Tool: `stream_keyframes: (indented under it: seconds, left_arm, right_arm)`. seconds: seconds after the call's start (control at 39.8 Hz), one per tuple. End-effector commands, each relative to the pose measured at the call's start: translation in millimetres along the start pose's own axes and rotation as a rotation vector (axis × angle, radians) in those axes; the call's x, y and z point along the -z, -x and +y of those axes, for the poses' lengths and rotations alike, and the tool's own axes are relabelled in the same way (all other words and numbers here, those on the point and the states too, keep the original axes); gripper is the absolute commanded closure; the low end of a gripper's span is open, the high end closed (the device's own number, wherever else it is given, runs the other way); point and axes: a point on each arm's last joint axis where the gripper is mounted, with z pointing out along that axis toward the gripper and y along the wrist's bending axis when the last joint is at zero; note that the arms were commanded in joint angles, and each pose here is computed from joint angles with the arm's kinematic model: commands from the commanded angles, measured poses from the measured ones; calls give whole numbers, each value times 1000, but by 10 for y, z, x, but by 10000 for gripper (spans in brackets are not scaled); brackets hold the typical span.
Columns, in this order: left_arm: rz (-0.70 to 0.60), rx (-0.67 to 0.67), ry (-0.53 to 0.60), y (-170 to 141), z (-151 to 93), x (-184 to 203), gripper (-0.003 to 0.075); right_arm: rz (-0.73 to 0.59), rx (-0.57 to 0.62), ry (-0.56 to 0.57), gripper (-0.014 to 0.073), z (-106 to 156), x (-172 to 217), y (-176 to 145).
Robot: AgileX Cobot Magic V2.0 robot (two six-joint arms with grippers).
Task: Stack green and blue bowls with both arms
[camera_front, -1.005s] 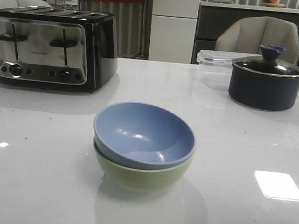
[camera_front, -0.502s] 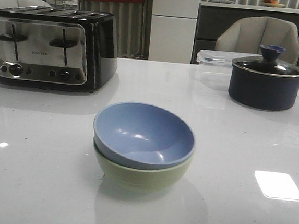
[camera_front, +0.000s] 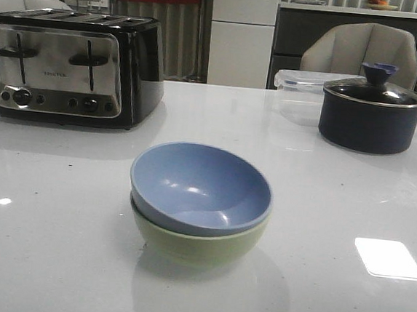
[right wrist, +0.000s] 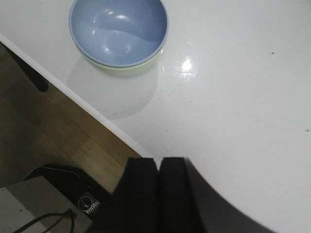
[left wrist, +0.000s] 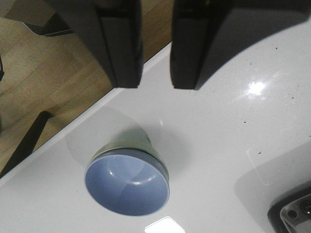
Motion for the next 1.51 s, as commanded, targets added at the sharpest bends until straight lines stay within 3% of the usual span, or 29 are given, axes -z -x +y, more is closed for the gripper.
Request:
stream_keyframes:
  seconds: [0.0,0.05,1.03,1.21,1.48]
  left_arm:
    - [-98,12,9,141,9,53,598]
    - [-98,12,9,141,9,53,626]
    - [-125,11,13,130,8,73,622]
    - [-240,-9,147,-5,85,188,622]
    - [-576,67,531,-502,268,27,622]
  right_arm:
    - [-81,2,-7,571,-5,58,106]
    - [-81,2,-7,575,-5,58,106]
    - [-77,2,-6,576,-5,57,103]
    - [-77,2,-6,576,-5,57,103]
    - [-77,2,-6,576,-5,57,103]
